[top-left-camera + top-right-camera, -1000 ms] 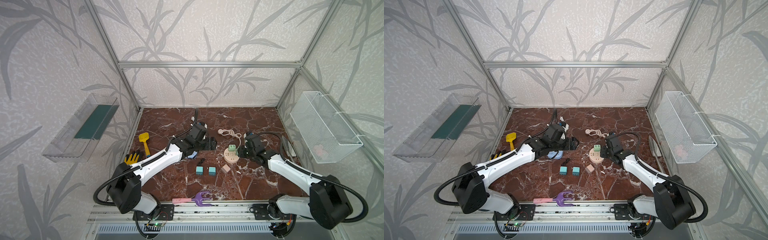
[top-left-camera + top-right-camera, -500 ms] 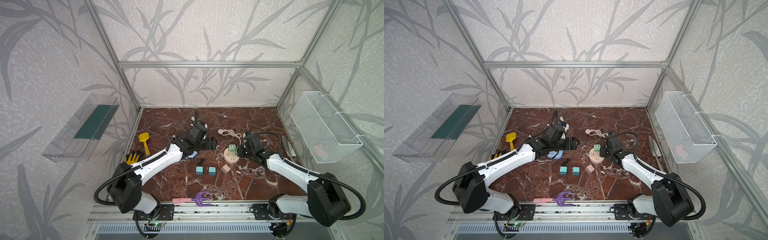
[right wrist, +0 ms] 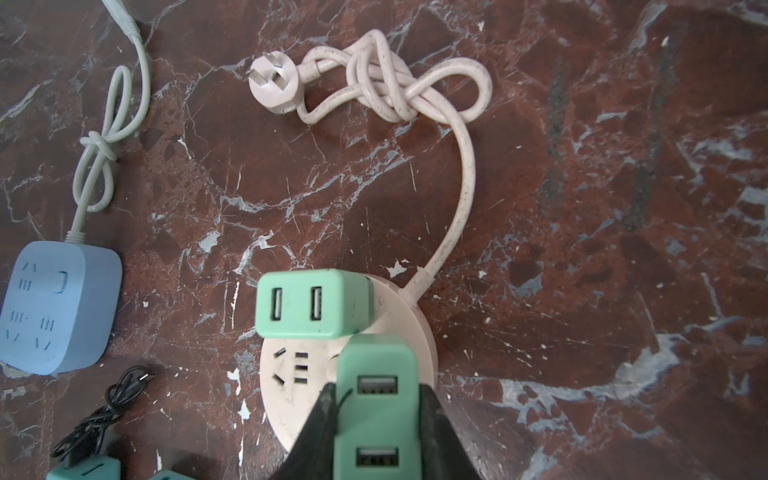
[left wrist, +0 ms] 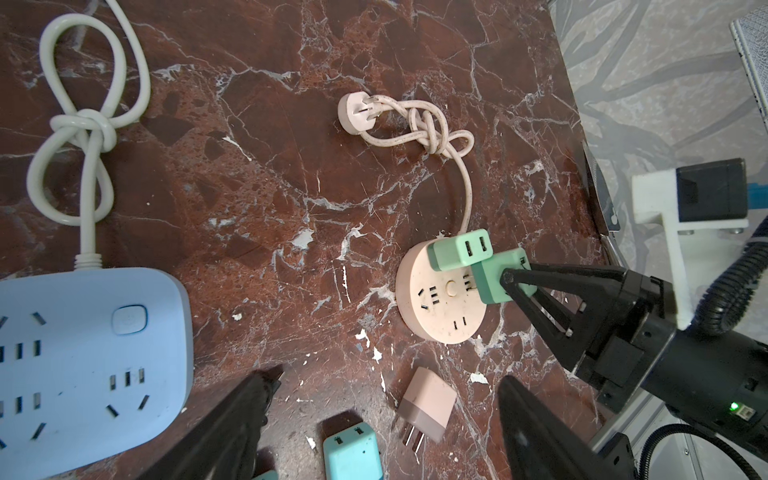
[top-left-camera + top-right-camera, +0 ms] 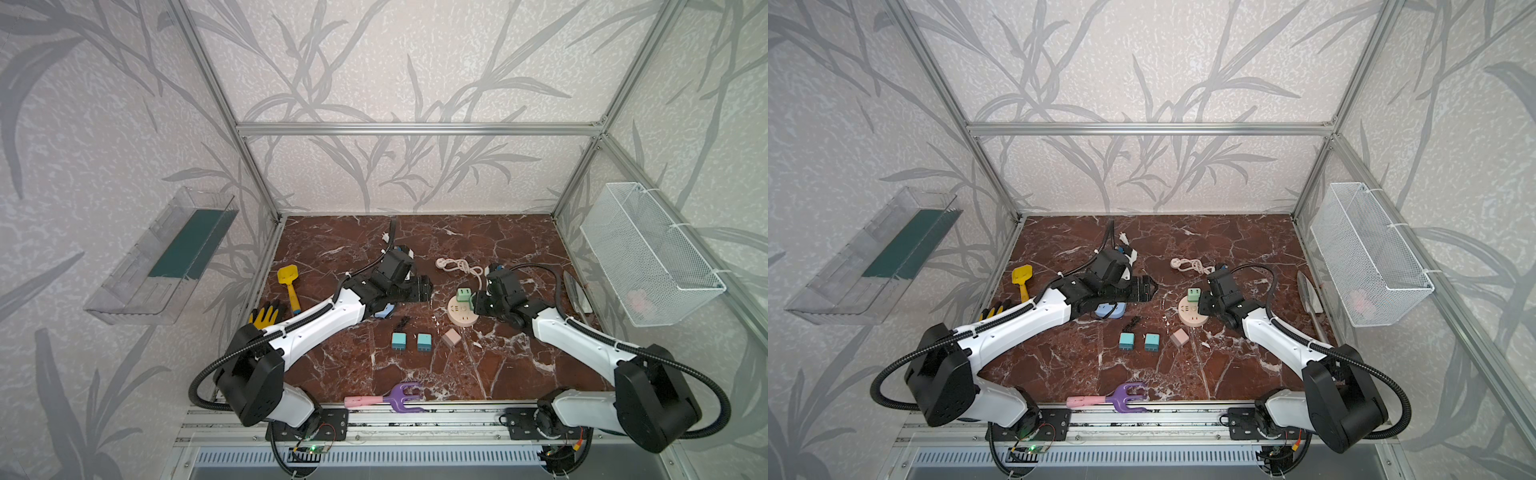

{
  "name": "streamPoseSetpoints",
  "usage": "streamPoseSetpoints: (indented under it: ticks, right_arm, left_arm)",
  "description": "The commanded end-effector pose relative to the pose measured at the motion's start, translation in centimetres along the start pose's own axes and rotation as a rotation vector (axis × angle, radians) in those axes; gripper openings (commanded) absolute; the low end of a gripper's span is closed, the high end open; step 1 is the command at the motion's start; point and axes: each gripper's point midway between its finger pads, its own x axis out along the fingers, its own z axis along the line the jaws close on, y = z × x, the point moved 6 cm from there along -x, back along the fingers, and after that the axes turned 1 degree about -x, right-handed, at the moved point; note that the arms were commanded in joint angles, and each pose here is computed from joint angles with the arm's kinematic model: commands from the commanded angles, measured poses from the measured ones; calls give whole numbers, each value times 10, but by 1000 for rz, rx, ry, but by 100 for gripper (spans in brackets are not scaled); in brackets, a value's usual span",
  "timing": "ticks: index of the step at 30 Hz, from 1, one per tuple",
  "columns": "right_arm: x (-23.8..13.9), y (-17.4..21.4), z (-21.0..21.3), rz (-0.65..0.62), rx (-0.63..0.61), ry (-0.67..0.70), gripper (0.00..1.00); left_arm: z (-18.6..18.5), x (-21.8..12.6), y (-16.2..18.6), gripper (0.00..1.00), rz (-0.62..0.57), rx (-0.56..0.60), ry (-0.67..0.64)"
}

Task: Insert the plug
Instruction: 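Align the light green adapter over a pink strip socket with the right gripper, then lower the light green adapter into the pink round strip socket with the right gripper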

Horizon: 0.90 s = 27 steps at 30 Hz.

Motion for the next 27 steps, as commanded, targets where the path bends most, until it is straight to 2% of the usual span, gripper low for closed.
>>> streamPoseSetpoints:
  ticks: [1,8,19,27]
  right_arm:
    - [-4,8,-2,17,-8,9,0]
    - [0,15,-7,31,-11,45,0]
    - [2,20,0,32,-111,107,0]
    - [6,29,-4,67,-113,134,0]
  left_arm:
    - [2,2,0,87,-1,2,3]
    - [4,4,2,86,7,4,-3]
    - [5,7,1,86,7,-1,-8]
    - [5,7,0,85,6,-7,0]
